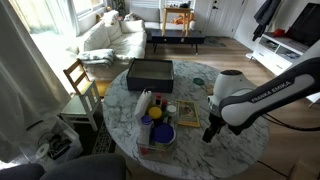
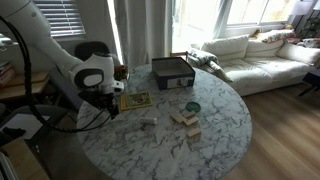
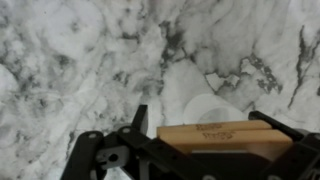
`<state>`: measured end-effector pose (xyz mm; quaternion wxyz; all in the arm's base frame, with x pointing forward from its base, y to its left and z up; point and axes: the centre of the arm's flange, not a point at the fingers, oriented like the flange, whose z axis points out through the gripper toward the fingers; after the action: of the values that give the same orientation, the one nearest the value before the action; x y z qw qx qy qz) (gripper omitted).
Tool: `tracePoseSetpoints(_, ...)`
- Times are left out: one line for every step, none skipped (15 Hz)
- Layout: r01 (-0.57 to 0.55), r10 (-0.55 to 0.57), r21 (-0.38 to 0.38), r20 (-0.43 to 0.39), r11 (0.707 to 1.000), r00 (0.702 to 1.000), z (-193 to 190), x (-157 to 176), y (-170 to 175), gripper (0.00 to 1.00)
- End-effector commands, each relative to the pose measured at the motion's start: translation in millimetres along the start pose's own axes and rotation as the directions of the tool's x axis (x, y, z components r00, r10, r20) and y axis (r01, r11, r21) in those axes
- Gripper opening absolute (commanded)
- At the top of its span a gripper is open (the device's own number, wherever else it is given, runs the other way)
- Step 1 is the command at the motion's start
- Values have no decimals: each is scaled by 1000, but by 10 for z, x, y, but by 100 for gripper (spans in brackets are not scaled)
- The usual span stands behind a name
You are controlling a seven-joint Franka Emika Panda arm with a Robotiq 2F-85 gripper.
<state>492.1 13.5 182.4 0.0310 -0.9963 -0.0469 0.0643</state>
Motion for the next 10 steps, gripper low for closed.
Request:
tracePoseSetpoints(13, -14, 24, 47, 1000, 999, 24, -163, -28, 100)
tracePoseSetpoints(15, -16, 25, 50, 1000, 999, -20, -187, -54, 100)
tracePoseSetpoints(16, -17, 26, 54, 1000, 998, -48, -206, -66, 100)
tracePoseSetpoints(12, -14, 31, 58, 999, 998, -77, -226, -79, 100)
tracePoseSetpoints(12, -14, 31, 62, 999, 998, -101, -240, -89, 100)
tracePoseSetpoints(13, -15, 32, 64, 999, 998, -118, -249, -98, 100)
tracePoseSetpoints(12, -15, 34, 69, 999, 998, -132, -260, -105, 100)
tracePoseSetpoints(12, -15, 35, 72, 999, 997, -148, -269, -109, 100)
tracePoseSetpoints(13, -16, 34, 72, 999, 997, -169, -277, -112, 100)
tracePoseSetpoints(15, -17, 29, 68, 999, 998, -198, -278, -110, 100)
